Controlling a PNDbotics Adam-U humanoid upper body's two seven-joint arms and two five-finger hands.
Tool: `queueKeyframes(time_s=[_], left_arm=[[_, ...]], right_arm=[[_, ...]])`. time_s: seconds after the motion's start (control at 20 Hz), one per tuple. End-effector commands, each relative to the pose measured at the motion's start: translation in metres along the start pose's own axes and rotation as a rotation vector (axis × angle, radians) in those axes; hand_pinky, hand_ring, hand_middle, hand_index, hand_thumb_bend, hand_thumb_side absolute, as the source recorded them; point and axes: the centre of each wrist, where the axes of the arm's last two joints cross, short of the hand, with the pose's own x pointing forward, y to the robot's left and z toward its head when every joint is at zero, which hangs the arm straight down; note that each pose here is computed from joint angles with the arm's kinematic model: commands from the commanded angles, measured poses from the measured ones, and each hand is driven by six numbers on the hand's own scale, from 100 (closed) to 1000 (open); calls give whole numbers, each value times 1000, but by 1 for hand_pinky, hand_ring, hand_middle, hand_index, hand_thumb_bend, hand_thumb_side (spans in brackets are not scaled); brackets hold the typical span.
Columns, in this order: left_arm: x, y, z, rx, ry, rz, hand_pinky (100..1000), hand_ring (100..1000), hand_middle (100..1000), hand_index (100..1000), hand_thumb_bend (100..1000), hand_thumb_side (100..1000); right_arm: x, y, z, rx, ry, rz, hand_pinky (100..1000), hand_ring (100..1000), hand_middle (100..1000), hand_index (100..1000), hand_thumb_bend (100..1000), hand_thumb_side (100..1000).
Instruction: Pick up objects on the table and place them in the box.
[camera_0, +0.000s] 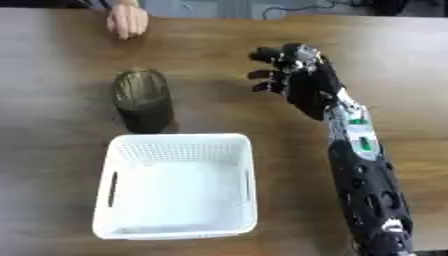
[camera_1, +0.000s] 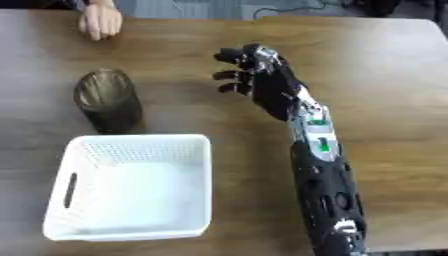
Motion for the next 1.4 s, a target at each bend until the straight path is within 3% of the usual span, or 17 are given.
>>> queueKeyframes(time_s=[0.05,0.25,0.55,1.4], left_arm=[[-12,12,-11,-136,-115,-107,100,203,885,939,503,258],[-29,-11,-26,-309,-242,-145,163,208,883,936,522,319],[-40,-44,-30,-361,-225,-115,143,194,869,930,485,299],[-37,-57,-38,-293,-235,-73,100,179,855,924,417,246]], right_arm=[[7,-1,-2,15,5,27,787,837,960,950,100,1000],[5,5,-10,35,8,28,787,837,960,949,100,1000],[4,6,-11,42,17,32,786,836,960,949,100,1000],[4,7,-12,42,12,32,784,834,959,947,100,1000]])
